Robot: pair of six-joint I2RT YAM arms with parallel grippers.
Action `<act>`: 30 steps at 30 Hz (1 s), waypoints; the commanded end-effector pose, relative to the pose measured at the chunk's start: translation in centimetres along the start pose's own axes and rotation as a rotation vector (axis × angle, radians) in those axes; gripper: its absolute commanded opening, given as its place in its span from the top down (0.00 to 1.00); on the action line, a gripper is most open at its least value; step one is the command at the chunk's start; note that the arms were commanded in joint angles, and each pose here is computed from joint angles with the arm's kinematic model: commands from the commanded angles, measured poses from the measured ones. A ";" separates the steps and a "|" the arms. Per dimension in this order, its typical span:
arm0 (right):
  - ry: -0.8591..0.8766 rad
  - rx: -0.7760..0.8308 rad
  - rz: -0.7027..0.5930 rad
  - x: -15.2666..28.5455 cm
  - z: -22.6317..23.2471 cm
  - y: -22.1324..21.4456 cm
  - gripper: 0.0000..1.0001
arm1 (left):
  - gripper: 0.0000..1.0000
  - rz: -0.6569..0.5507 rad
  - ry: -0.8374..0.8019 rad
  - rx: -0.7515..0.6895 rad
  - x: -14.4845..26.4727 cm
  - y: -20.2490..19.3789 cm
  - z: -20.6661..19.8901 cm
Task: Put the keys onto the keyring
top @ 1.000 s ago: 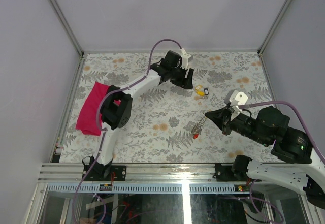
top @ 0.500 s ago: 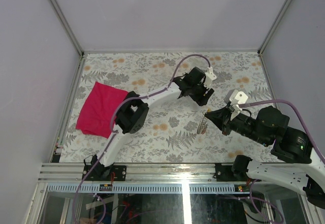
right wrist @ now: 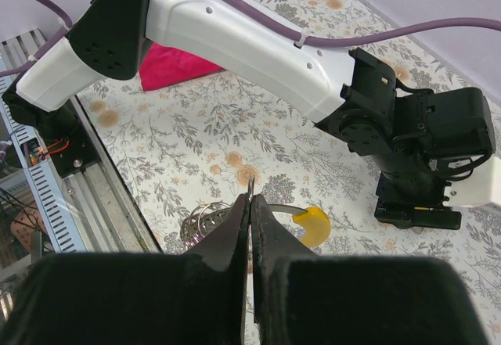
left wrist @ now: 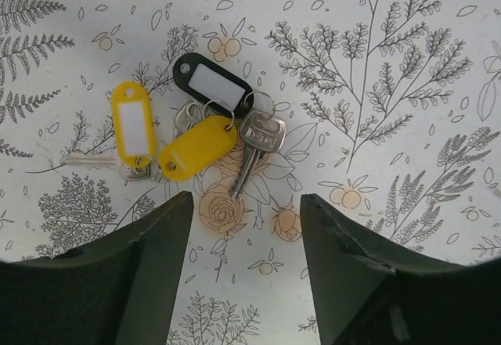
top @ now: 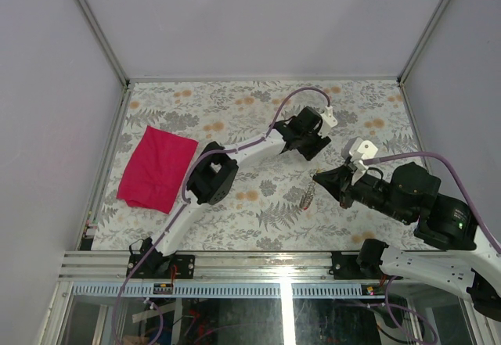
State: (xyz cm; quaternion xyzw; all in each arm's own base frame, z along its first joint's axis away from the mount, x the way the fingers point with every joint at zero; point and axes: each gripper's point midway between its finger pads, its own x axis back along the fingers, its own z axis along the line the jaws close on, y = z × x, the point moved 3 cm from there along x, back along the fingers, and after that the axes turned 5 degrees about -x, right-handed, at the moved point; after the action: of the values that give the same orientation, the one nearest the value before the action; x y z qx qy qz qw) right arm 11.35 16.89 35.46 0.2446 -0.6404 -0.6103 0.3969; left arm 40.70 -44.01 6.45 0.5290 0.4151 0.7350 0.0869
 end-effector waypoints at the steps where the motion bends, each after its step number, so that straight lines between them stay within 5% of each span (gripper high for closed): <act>1: 0.024 -0.009 -0.074 -0.3 0.5 1.6 1.00 | 0.42 -0.068 0.039 -0.046 -0.5 1.9 0.7; 22: 0.031 -0.012 -0.058 -0.9 0.6 1.0 1.00 | 0.48 -0.089 0.122 -0.110 -3.2 1.8 1.1; 30: 0.033 -0.009 -0.058 -0.9 0.6 1.0 1.00 | 0.70 -0.050 0.121 -0.121 -3.6 0.2 1.1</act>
State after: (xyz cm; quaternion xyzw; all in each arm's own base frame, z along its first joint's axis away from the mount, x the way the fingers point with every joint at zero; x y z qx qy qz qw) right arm 11.34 17.41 34.51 0.2443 -0.6395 -0.6043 0.4076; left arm 42.58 -45.48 4.55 0.4825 0.3899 0.7773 0.1045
